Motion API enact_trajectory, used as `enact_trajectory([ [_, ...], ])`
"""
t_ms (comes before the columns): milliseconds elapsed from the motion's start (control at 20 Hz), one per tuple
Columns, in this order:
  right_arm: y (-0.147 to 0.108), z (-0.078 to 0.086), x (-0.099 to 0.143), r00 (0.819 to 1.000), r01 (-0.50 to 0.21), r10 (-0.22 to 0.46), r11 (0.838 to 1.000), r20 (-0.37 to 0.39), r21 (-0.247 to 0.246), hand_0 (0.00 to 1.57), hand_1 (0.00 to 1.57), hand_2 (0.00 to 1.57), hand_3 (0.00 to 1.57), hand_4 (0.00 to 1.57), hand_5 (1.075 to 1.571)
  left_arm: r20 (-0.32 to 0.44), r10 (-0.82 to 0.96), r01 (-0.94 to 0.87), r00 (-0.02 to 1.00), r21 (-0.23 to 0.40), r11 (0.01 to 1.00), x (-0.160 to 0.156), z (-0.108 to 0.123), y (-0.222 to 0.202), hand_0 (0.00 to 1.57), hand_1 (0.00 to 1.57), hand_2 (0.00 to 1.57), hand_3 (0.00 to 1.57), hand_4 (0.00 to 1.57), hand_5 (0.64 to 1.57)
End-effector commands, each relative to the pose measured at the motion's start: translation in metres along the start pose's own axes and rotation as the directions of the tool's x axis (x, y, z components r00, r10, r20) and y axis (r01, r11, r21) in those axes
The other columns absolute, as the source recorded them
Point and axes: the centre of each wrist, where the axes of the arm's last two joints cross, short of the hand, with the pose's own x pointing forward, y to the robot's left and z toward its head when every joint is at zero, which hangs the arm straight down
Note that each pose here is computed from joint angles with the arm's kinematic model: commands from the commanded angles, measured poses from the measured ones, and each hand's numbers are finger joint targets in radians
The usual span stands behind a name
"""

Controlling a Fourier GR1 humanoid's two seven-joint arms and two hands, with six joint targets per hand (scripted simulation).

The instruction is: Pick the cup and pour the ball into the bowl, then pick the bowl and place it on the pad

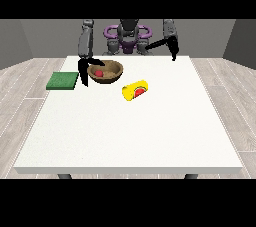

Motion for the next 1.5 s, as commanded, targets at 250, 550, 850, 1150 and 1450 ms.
enact_trajectory([
  [250,0.048,0.007,-0.035,0.996,0.011,-0.013,1.000,-0.087,-0.023,0.00,0.00,0.00,0.00,0.38,1.550,0.003,0.006,-0.006,1.000,0.020,1.000,-0.006,0.008,0.012,0.00,0.00,0.00,0.00,0.00,1.566],
  [550,-0.006,0.011,-0.024,0.947,-0.229,0.191,0.965,-0.260,-0.126,1.57,1.57,1.57,1.57,1.05,1.550,0.031,0.027,-0.026,0.999,-0.010,1.000,0.016,-0.006,0.011,0.00,0.00,0.00,0.00,0.00,1.568],
  [850,0.023,-0.017,0.003,0.918,-0.294,0.243,0.947,-0.315,-0.128,1.57,1.57,1.57,1.57,1.03,1.555,-0.077,0.020,-0.016,0.997,0.048,0.999,-0.033,0.027,0.031,0.00,0.00,0.00,0.00,0.00,1.570],
  [1150,0.037,-0.035,0.035,0.894,-0.281,0.248,0.959,-0.372,-0.034,1.57,1.57,1.57,1.57,1.05,1.553,-0.160,0.012,0.010,0.987,0.131,0.991,-0.061,0.046,0.072,0.00,0.00,0.00,0.00,0.00,1.571],
  [1450,-0.028,-0.043,0.085,0.922,-0.257,0.218,0.963,-0.320,-0.085,1.57,1.57,1.57,1.57,1.06,1.562,-0.132,0.004,0.007,0.991,0.085,0.996,-0.042,0.034,0.047,0.00,0.00,0.00,0.00,0.00,1.570],
])
